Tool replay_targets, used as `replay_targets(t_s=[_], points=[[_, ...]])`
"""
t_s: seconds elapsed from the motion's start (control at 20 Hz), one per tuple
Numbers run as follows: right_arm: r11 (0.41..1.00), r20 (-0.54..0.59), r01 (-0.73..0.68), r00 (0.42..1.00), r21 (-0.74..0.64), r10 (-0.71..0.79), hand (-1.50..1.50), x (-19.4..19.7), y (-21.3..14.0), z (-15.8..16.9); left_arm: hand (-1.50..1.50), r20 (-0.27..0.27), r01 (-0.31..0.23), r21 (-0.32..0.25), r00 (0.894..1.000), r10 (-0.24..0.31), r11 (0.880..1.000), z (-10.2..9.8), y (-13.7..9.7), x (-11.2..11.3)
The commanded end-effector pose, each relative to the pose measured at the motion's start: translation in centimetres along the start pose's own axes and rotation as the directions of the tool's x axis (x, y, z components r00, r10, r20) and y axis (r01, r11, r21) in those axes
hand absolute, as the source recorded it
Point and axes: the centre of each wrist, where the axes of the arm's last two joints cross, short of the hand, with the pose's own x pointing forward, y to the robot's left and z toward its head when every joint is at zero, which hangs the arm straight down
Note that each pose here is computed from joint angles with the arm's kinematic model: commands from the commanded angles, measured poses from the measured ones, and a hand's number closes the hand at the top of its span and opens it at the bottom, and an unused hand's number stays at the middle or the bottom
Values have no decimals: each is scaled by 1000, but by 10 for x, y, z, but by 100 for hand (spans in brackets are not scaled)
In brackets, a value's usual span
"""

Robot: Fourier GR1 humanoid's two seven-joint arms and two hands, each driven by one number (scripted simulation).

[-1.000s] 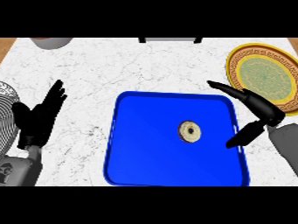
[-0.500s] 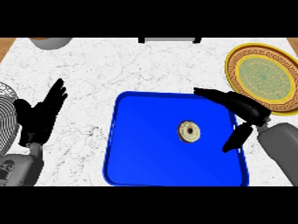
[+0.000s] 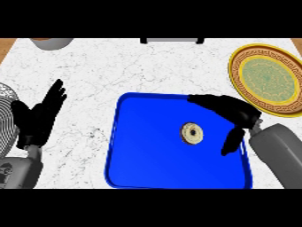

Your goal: Pick the cupcake from the tray and place it in the plate

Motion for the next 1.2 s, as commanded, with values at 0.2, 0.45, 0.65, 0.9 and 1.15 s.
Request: replay_targets(t_s=[0.2,0.45,0.65,0.9,1.15], points=[[997,-50,-29,998,73,32,-150,21,20,-24,0,2,12,17,1000,-12,1000,-1,8,2],[996,-65,-56,996,63,60,-150,25,14,-19,0,10,7,4,1000,-7,1000,-2,20,-2],[991,-82,-89,992,100,97,-150,27,21,-53,0,6,10,-10,1000,-10,1000,-4,14,13],[987,-78,-118,989,111,127,-150,40,22,-65,0,4,-3,9,1000,3,1000,4,7,6],[967,14,-142,990,213,143,150,21,34,-65,0,-20,15,12,1000,-15,1000,8,4,-4]])
